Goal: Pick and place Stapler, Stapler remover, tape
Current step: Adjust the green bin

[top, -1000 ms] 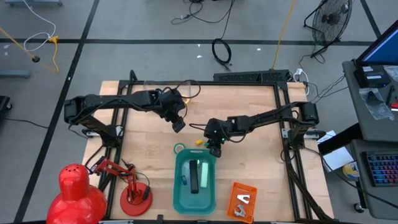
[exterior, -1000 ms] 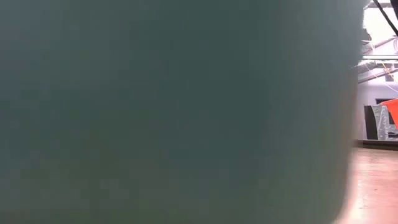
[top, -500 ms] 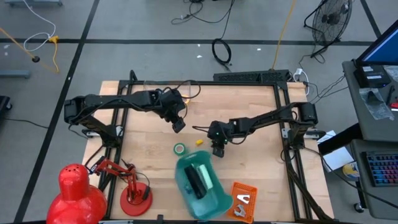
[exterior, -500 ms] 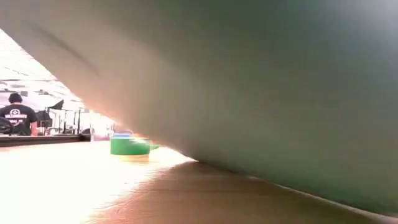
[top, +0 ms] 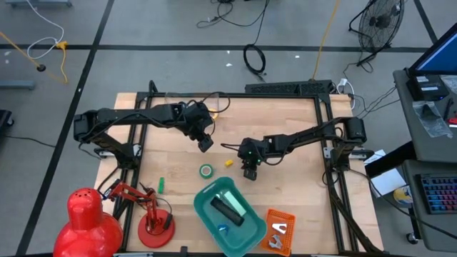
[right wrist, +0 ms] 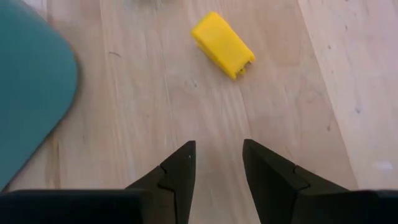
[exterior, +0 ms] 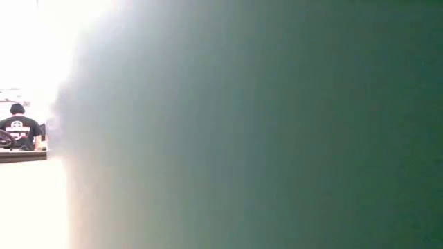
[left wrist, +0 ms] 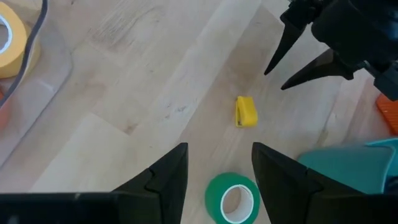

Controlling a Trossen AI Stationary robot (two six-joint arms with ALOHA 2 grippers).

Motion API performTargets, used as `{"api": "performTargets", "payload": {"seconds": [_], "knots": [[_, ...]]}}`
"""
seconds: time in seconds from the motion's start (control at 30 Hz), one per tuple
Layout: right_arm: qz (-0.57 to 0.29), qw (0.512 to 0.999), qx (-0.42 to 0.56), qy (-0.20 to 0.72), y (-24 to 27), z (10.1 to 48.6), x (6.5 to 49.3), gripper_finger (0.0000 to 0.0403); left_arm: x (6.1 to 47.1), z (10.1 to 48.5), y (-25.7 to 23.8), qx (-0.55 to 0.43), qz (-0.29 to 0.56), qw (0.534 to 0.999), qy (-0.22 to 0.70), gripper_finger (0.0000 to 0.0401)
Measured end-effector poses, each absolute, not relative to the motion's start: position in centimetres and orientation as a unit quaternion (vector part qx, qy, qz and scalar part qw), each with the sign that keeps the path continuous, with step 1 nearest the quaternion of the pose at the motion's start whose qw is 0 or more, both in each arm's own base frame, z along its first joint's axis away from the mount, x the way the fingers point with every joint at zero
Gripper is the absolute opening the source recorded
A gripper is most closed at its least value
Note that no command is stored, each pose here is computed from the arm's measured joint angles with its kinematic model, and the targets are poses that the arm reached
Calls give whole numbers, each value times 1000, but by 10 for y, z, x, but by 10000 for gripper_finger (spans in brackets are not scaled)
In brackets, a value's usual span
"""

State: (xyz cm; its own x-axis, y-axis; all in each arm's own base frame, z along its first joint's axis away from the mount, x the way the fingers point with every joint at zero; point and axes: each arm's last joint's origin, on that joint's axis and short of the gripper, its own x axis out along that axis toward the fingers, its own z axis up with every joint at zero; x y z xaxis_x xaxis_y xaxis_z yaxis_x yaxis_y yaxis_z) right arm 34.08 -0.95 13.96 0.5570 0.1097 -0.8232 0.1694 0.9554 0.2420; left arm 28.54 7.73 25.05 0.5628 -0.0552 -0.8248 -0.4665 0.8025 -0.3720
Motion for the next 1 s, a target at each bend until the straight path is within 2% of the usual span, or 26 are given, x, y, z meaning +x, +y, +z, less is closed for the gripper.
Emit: {"api": "performTargets", "payload": {"seconds": [0.27,0.77,1.0], "knots": [[-17,870,150,469,-10,140,341,128,283,247,67,-276,114,823,483,182],[-12,882,147,447,-10,143,345,128,286,247,52,-277,113,821,486,182],[21,895,141,424,-15,147,349,128,287,247,45,-280,110,820,488,182]]}}
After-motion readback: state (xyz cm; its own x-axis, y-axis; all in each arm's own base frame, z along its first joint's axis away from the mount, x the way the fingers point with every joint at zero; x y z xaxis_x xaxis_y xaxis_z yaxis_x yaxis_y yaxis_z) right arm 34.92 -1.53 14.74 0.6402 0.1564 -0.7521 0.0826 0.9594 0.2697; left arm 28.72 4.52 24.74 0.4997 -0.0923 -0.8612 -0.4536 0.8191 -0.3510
